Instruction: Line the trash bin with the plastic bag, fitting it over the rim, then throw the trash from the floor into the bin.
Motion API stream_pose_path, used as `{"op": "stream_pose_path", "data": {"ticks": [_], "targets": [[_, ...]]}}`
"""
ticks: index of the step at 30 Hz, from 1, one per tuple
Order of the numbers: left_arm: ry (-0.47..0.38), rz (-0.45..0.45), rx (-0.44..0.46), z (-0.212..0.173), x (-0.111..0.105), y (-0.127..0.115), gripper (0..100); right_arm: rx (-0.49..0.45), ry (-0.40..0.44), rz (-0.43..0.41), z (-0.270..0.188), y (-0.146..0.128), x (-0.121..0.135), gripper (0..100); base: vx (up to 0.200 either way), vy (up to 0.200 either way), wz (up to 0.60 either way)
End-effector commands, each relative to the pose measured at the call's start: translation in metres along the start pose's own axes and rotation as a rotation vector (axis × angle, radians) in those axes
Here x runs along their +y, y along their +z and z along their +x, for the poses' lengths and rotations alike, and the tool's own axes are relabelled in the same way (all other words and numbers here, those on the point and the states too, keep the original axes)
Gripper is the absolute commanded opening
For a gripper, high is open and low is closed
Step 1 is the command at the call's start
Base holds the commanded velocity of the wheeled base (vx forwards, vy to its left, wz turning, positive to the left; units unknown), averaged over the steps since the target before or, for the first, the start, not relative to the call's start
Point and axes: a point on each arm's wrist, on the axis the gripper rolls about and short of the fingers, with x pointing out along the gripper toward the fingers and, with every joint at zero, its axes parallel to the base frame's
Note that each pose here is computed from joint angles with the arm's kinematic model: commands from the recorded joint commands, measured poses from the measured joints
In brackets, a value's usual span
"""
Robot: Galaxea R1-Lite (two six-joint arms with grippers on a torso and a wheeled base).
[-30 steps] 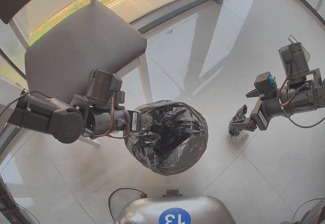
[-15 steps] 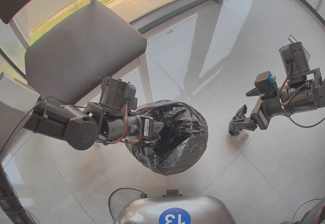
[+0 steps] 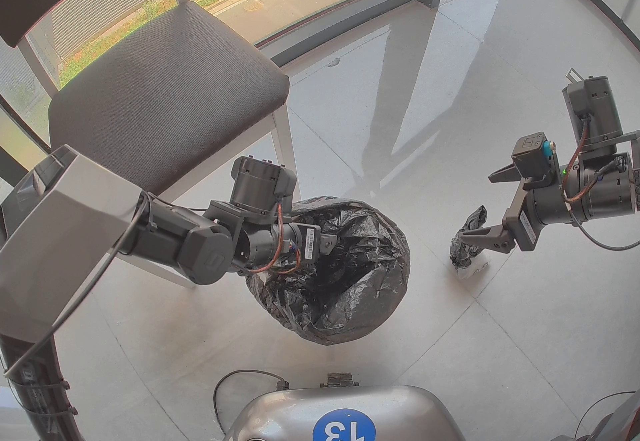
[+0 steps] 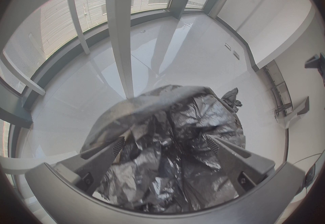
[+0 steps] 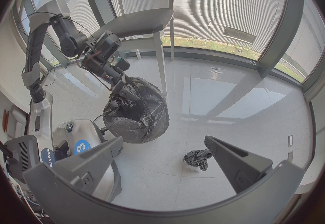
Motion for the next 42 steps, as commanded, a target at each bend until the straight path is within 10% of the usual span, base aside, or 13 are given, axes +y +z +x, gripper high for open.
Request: {"op": "stream_pose_path", "data": {"ticks": [1, 23, 42], "targets": [[0.028, -0.016, -0.007, 0.022, 0.012, 0.003, 100, -0.025, -0.01, -0.004, -0.008, 0.002, 0.0, 100, 0.0, 0.0, 0.0], [0.041, -0.04, -0.04, 0.046, 0.022, 0.012, 100, -0.005, -0.003, -0.014, -0.006, -0.004, 0.001, 100, 0.0, 0.0, 0.0], [-0.045, -0.001, -0.154, -0.052, -0.013, 0.038, 100, 0.083, -0.021, 0.032, -0.003, -0.031, -0.006, 100, 0.0, 0.0, 0.0]]}}
